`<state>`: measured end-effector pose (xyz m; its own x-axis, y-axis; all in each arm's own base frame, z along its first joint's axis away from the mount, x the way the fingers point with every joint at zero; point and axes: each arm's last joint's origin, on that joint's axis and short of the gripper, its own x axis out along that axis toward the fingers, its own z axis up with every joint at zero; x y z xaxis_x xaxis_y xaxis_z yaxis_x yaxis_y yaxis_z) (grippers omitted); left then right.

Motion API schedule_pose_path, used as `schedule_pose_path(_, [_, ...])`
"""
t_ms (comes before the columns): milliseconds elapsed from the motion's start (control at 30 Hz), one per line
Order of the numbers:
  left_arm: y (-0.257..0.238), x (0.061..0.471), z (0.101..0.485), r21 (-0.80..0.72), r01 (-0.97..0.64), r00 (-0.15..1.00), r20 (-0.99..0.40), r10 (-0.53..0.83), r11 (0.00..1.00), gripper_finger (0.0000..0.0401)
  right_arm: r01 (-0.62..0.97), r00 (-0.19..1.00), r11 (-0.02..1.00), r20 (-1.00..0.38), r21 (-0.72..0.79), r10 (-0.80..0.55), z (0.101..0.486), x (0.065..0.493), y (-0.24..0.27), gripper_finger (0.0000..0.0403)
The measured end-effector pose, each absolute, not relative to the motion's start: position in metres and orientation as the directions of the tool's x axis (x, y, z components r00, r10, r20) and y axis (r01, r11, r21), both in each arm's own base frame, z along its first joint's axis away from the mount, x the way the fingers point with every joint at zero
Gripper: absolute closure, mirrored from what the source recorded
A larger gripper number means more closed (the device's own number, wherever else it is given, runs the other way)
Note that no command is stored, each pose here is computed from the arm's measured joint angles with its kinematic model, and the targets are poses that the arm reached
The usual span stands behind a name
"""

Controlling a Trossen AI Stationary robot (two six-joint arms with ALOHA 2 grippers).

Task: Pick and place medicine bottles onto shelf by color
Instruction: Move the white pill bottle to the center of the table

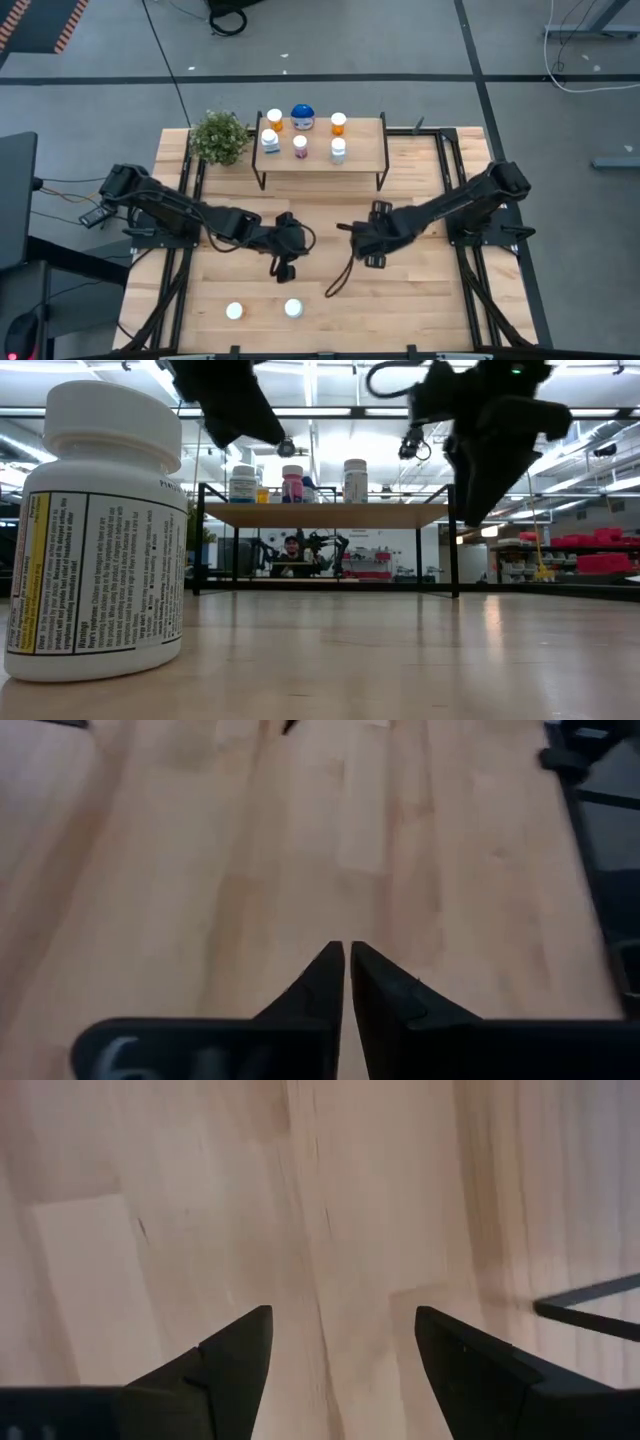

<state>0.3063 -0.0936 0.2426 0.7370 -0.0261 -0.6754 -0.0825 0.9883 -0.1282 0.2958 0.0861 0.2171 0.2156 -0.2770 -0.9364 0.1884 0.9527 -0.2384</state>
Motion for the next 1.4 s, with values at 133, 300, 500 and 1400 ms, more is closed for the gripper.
schedule_pose_path(133, [-0.103, 0.304, 0.253, -0.232, -0.025, 0.702, -0.697, -0.149, 0.972, 0.0347, 0.247, 0.337, 0.936, -0.884, -0.25, -0.325, 0.214, 0.279, 0.099, 0.0148])
schedule_pose_path(300, [-0.123, 0.3, 0.28, -0.241, 0.024, 0.62, -0.758, -0.203, 0.97, 0.0284, 0.34, 0.545, 0.926, -0.769, -0.164, -0.336, 0.217, 0.252, 0.104, 0.0148])
schedule_pose_path(500, [-0.16, 0.309, 0.294, -0.191, 0.119, 0.583, -0.781, -0.224, 0.974, 0.0186, 0.411, 0.673, 0.911, -0.667, -0.022, -0.32, 0.206, 0.224, 0.097, 0.0148])
schedule_pose_path(1400, [-0.228, 0.338, 0.231, -0.085, 0.14, 0.208, -0.972, -0.113, 0.987, 0.0062, 0.391, 0.761, 0.918, -0.586, 0.068, -0.28, 0.187, 0.201, 0.12, 0.0148])
